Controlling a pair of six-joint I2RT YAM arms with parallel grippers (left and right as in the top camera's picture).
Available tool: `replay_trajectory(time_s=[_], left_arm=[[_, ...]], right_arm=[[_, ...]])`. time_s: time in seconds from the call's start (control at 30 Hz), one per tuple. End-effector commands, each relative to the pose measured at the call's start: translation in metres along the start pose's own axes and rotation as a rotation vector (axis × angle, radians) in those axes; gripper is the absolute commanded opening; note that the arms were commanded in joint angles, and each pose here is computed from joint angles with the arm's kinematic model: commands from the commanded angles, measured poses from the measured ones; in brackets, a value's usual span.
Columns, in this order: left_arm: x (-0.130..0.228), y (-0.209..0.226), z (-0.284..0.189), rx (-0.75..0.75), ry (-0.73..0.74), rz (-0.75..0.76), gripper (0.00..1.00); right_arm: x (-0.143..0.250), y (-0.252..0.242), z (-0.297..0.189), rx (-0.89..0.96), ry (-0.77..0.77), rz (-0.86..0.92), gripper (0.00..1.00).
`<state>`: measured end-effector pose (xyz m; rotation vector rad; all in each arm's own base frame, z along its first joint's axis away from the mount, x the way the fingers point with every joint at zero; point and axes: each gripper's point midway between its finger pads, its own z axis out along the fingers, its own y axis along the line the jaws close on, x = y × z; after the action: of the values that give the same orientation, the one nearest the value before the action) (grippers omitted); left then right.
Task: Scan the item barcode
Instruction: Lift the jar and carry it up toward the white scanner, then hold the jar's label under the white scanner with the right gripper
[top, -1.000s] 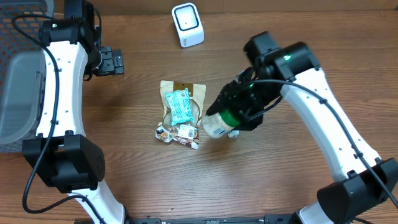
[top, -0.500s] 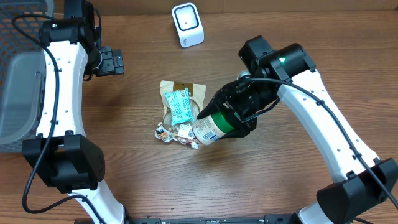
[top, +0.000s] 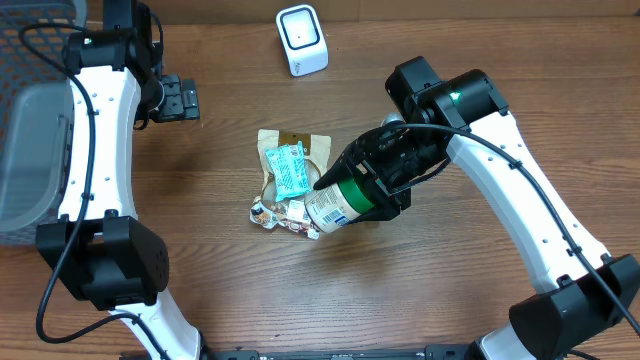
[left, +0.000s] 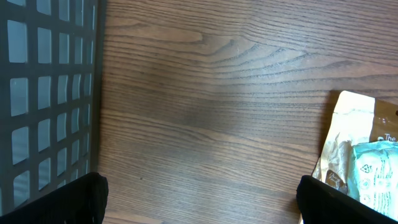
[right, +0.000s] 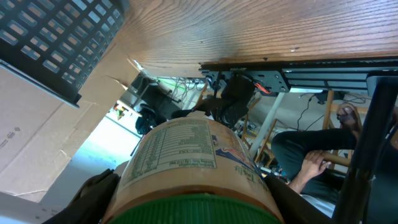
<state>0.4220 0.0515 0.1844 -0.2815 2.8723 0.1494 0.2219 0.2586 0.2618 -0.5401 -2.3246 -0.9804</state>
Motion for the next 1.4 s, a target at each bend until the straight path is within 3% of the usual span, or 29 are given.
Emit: replay_trajectory(time_s=[0.0,0.57,0.7,0.9,1.03,1.37], left_arm=[[-0.004,0.001,-0.005,-0.003,-0.02,0.008,0.99],[-0.005,0.001,-0.005,-0.003,-0.021,0.009,0.99],[-0.004,0.001,-0.005,-0.003,-0.02,0.008,1.0],[-0.005,0.001,-0.005,-0.003,-0.021,0.008,1.0],[-0.004,0.001,-0.005,-0.003,-0.02,0.008,1.0],[-0.004,0.001,-0.005,-0.003,-0.02,0.008,1.0]], right_arm=[[0.009,0.01,-0.007,-0.048,0.016,-0.027,0.04],[0.004,0.014,-0.008,-0.059,-0.007,-0.057,0.04],[-0.042,0.019,-0.013,-0.011,-0.239,-0.167,0.04],[-0.126,-0.01,-0.064,0.292,-0.77,-0.245,0.06],[-0.116,0.02,-0.063,0.291,-0.707,-0.621,0.04],[-0.064,0.085,-0.134,0.251,-0.865,-0.915,0.03]])
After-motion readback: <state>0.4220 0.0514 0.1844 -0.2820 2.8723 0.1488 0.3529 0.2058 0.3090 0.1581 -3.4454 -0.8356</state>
